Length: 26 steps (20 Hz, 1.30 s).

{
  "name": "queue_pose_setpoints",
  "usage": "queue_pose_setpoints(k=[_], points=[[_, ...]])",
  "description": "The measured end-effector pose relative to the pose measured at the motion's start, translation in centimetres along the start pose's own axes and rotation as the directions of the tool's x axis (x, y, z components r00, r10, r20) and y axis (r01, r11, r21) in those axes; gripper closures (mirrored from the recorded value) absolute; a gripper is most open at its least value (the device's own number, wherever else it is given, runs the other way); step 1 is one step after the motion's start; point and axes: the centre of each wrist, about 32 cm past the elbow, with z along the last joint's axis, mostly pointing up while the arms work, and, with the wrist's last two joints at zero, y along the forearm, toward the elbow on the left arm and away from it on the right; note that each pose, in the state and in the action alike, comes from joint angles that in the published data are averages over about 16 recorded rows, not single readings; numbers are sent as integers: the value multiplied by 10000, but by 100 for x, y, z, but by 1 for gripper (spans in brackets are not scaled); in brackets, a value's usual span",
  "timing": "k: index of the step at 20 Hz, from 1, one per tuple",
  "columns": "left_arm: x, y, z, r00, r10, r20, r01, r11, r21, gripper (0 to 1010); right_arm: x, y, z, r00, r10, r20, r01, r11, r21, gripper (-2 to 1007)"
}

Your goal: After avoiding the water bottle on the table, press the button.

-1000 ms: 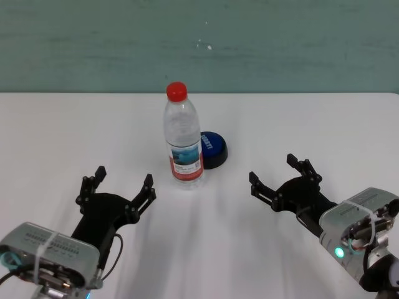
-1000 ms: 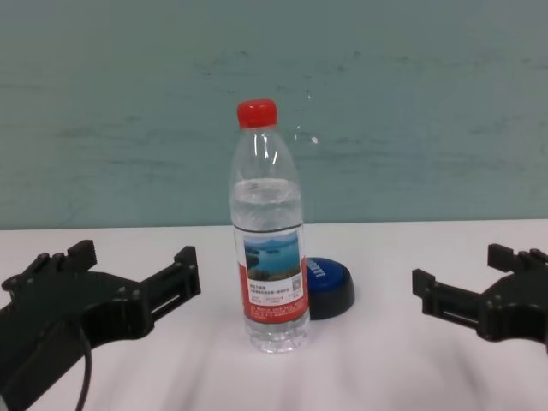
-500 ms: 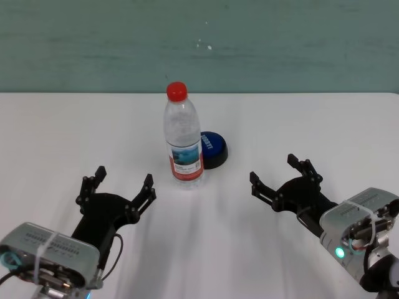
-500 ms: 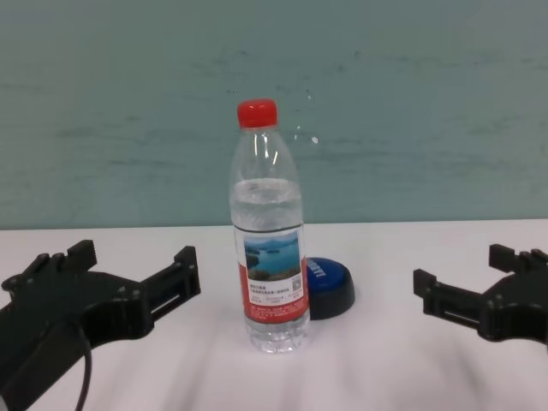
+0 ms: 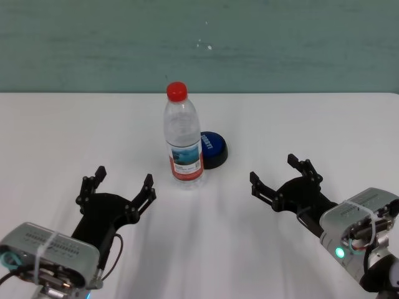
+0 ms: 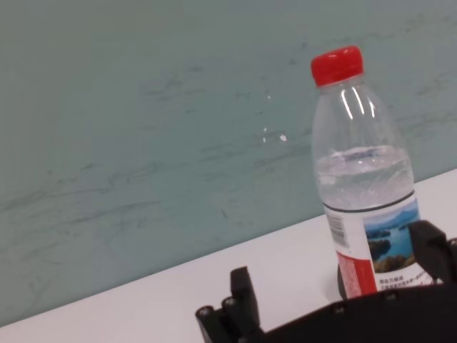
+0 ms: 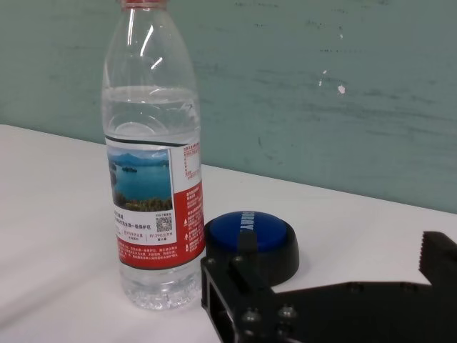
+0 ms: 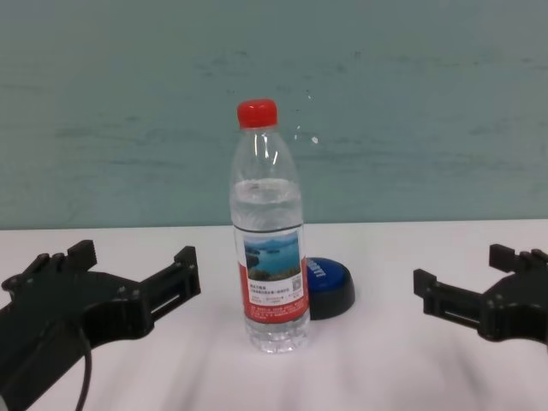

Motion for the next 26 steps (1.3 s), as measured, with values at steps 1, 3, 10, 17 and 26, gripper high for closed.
queue_pose_setpoints(k=[1,3,10,17,26], points=[[0,0,0,10000,0,0,0,10000,0,10,0,0,0,10000,0,0,0,10000,0,1],[0,0,0,10000,0,0,0,10000,0,10,0,0,0,10000,-1,0,1,10000,1,1],[0,0,0,10000,0,0,0,10000,0,10,0,0,1,10000,-1,1,1,10000,2,1],[0,0,0,10000,0,0,0,10000,0,10,0,0,1,10000,-1,1,1,10000,2,1],[0,0,0,10000,0,0,0,10000,0,10,0,0,1,10000,-1,1,1,10000,2,1]])
